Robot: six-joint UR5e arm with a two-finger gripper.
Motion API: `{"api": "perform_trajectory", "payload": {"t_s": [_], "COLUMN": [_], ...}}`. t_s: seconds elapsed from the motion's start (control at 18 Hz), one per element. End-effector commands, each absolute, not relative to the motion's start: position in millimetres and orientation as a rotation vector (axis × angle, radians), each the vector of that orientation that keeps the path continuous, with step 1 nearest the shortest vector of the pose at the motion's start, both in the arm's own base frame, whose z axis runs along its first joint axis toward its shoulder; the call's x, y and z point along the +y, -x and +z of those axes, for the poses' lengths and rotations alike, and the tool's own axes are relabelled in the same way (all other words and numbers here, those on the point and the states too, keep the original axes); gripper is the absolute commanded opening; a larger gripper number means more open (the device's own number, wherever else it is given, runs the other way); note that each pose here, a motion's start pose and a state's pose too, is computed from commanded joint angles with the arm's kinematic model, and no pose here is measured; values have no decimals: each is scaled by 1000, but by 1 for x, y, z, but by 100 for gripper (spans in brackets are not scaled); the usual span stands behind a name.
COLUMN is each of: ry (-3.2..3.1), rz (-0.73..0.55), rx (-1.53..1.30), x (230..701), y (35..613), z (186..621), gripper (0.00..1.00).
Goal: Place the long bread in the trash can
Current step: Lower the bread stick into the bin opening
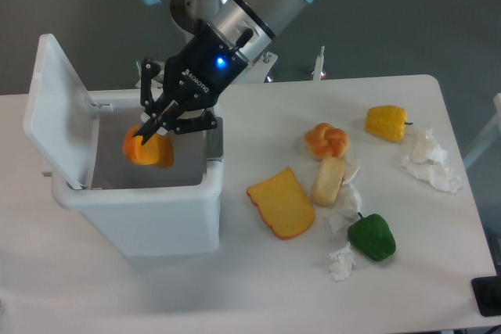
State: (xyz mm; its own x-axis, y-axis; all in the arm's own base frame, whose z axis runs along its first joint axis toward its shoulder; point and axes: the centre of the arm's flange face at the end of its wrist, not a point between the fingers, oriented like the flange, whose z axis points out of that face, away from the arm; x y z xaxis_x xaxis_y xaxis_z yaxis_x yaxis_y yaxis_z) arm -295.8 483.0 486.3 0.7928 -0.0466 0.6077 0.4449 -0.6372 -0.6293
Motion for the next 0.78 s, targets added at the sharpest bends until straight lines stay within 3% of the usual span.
{"api": "perform_trajectory", "payload": {"t_s": [0.78], "ry": [2202], "rz": [-745], "rx": [-328], "x": [483], "y": [301], "z": [466], "gripper": [16]}}
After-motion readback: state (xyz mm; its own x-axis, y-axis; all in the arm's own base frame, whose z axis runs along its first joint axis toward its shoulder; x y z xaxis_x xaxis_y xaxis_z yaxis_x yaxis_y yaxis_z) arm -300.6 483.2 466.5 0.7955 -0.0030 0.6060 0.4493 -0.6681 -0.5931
